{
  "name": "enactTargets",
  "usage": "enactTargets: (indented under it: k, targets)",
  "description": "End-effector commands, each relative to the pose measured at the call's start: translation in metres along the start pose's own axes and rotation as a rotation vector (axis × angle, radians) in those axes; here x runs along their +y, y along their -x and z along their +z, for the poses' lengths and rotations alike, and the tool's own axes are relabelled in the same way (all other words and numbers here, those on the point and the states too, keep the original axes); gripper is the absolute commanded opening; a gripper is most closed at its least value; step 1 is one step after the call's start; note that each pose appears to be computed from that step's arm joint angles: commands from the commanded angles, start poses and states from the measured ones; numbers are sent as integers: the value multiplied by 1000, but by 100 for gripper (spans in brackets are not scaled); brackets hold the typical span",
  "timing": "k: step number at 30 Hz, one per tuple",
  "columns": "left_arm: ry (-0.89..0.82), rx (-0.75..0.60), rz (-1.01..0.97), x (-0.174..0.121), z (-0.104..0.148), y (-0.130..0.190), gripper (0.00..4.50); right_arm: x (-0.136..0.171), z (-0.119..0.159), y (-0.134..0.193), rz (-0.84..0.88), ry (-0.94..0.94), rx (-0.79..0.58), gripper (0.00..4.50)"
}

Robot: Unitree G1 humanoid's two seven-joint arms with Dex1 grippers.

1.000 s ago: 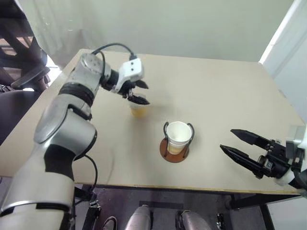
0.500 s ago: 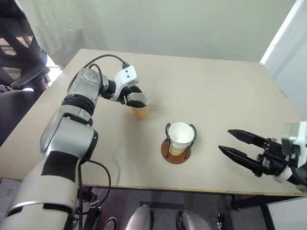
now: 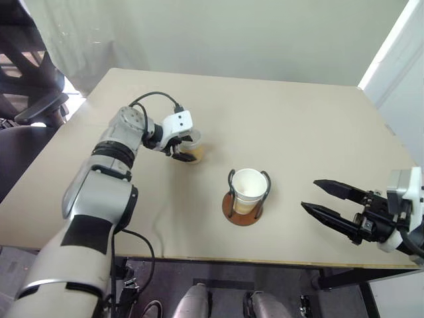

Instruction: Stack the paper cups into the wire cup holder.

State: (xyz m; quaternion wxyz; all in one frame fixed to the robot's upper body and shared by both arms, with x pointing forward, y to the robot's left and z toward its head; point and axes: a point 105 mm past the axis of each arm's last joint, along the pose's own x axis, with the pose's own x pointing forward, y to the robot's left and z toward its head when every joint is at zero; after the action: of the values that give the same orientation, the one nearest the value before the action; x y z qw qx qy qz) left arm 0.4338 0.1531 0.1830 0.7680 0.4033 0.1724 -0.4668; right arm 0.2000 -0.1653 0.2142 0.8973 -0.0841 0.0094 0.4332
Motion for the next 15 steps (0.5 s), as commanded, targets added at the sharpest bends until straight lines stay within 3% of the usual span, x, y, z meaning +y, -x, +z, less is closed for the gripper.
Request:
enactTargets:
  k: [1, 8, 11, 15]
  targets:
    - [-50, -16, -11, -3, 8, -6, 265, 2, 8, 1, 8, 36, -13, 293]
    - [-85, -53, -33, 1, 22, 4, 14, 6, 14, 6, 23, 14, -47, 293]
    - [-126, -121, -77, 6, 44, 20, 3, 9, 17, 14, 18, 8, -69, 293]
    - [-206, -300, -165, 8, 100, 46, 3, 6, 14, 21, -28, 6, -57, 293]
